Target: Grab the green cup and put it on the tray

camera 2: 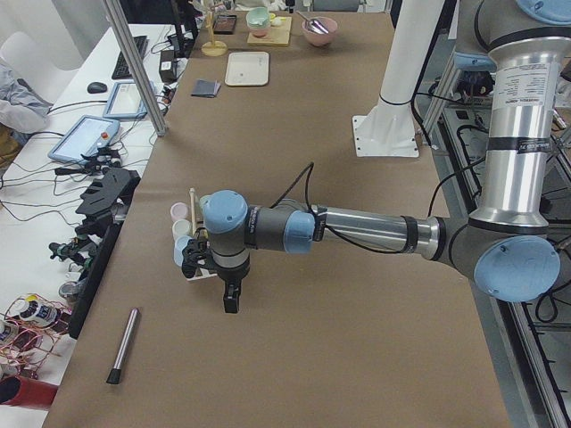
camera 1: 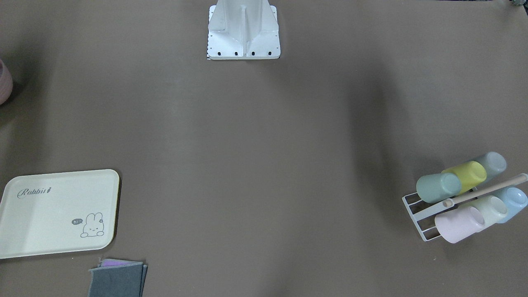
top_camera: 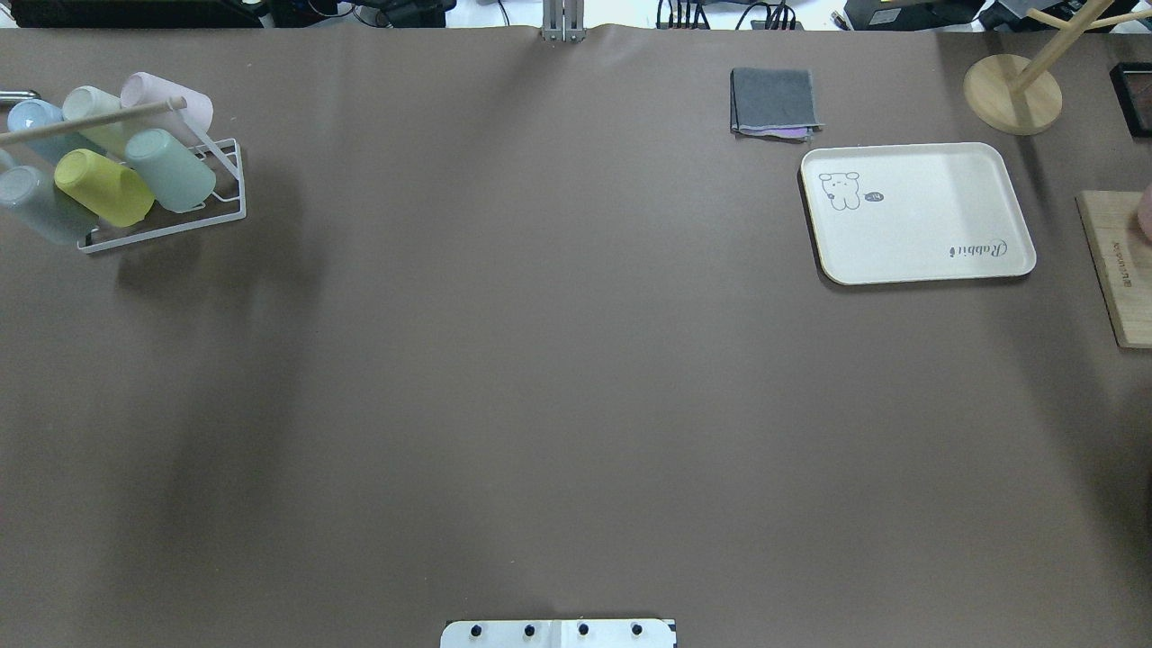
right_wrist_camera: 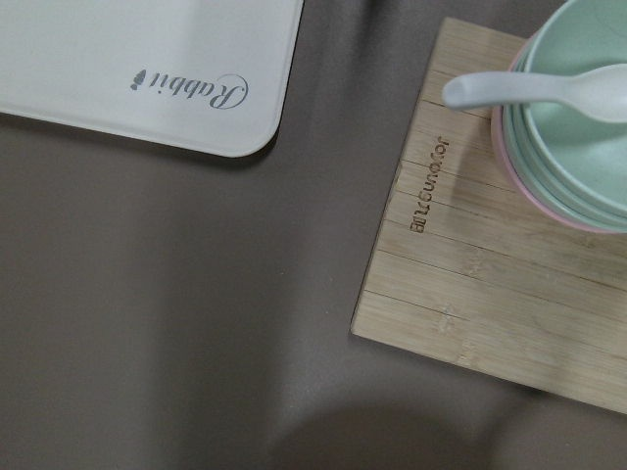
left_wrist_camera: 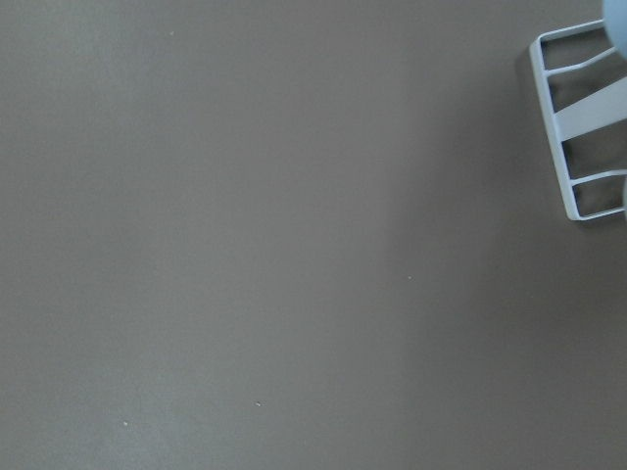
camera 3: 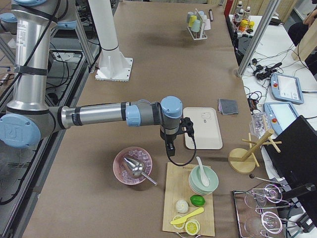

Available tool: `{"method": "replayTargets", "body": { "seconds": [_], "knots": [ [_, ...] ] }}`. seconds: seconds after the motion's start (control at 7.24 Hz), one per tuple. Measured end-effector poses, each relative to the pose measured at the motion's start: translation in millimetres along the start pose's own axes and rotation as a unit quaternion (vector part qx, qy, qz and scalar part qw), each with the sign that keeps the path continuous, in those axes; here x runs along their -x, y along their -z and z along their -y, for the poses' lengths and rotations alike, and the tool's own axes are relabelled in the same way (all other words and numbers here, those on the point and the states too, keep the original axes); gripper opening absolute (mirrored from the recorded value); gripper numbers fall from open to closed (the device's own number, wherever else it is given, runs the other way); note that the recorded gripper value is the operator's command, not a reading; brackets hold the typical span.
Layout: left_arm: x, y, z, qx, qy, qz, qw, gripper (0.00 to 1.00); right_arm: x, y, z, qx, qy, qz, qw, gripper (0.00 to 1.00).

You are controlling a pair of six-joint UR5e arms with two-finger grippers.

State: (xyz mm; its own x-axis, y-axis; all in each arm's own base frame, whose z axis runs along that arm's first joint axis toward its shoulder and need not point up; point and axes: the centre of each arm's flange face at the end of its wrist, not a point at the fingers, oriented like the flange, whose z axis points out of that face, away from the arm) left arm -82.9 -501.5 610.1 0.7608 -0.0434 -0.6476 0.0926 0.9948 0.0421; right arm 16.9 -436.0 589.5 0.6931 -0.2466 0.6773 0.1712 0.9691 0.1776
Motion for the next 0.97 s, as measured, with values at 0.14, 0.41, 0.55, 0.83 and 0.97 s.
{"method": "replayTargets", "body": {
  "seconds": [0.14,0.41,0.55,0.83,0.97],
  "knots": [
    [5.4,5.6,-0.5,-0.006,0.005,0.001,1.0000,1.00,0.1,0.3,-0.1,0.000,0.000,0.000,1.0000,1.00],
    [11.3,10.8,-1.7,-0.010,0.011,0.001,0.9999,1.00,0.3,0.6,0.0,-0.001,0.000,0.000,1.0000,1.00],
    [10.6,12.2,-1.5,-0.011,0.011,0.000,0.9999,1.00,0.1,0.4,-0.1,0.000,-0.001,0.000,1.0000,1.00],
    [-4.3,16.3,6.7,-0.013,0.011,-0.014,0.9998,1.00,-0.1,0.1,0.2,0.000,-0.003,0.000,1.0000,1.00],
    [-20.8,17.1,14.2,-0.013,0.012,-0.028,0.9995,0.99,0.1,0.2,0.6,0.000,-0.004,0.000,1.0000,1.00]
  ]
}}
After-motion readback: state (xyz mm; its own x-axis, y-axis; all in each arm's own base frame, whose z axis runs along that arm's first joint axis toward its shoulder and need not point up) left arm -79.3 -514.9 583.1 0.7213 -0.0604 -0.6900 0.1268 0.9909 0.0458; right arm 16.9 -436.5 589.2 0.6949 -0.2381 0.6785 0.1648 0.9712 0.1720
